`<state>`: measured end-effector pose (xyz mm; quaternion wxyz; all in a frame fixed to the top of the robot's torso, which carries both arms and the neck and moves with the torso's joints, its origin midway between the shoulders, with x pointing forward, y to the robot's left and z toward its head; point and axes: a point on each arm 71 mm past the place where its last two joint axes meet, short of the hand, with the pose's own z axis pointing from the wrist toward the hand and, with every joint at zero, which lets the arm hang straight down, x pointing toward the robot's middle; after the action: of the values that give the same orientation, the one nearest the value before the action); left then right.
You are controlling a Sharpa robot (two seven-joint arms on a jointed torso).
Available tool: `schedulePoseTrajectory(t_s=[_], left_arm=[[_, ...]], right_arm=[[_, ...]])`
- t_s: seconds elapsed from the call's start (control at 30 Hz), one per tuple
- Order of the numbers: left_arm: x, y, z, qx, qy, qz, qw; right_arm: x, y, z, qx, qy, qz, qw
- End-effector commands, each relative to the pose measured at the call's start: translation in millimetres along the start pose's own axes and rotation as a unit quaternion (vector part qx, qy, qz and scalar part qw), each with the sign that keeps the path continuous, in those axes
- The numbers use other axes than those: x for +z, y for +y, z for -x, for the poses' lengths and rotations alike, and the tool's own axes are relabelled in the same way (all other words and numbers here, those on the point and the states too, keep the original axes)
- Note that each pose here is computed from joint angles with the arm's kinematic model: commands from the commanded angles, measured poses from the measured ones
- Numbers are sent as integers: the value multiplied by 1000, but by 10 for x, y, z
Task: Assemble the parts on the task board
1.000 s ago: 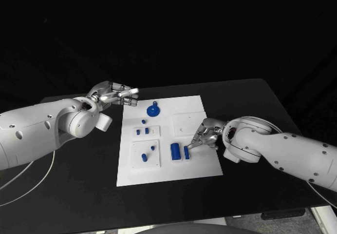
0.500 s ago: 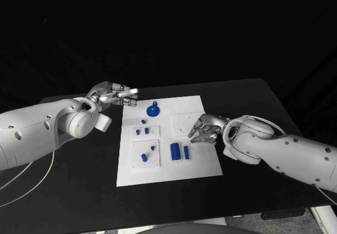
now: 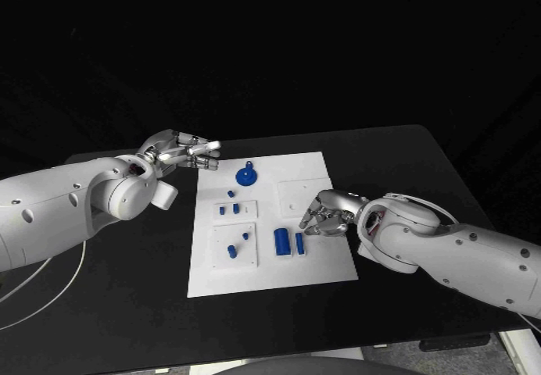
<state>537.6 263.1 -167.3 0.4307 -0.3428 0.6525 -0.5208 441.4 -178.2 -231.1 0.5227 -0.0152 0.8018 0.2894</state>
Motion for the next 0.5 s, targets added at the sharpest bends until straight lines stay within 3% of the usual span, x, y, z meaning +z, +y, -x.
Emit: schedulePoseTrajectory(t_s=[0.03, 0.5], left_arm=[[5, -14, -24, 0, 8, -2, 1000], [7, -13, -29, 0, 9, -1, 1000]], right_arm=[[2, 28, -25, -20, 2, 12, 1000], [29, 73, -40, -19, -20, 11, 1000]])
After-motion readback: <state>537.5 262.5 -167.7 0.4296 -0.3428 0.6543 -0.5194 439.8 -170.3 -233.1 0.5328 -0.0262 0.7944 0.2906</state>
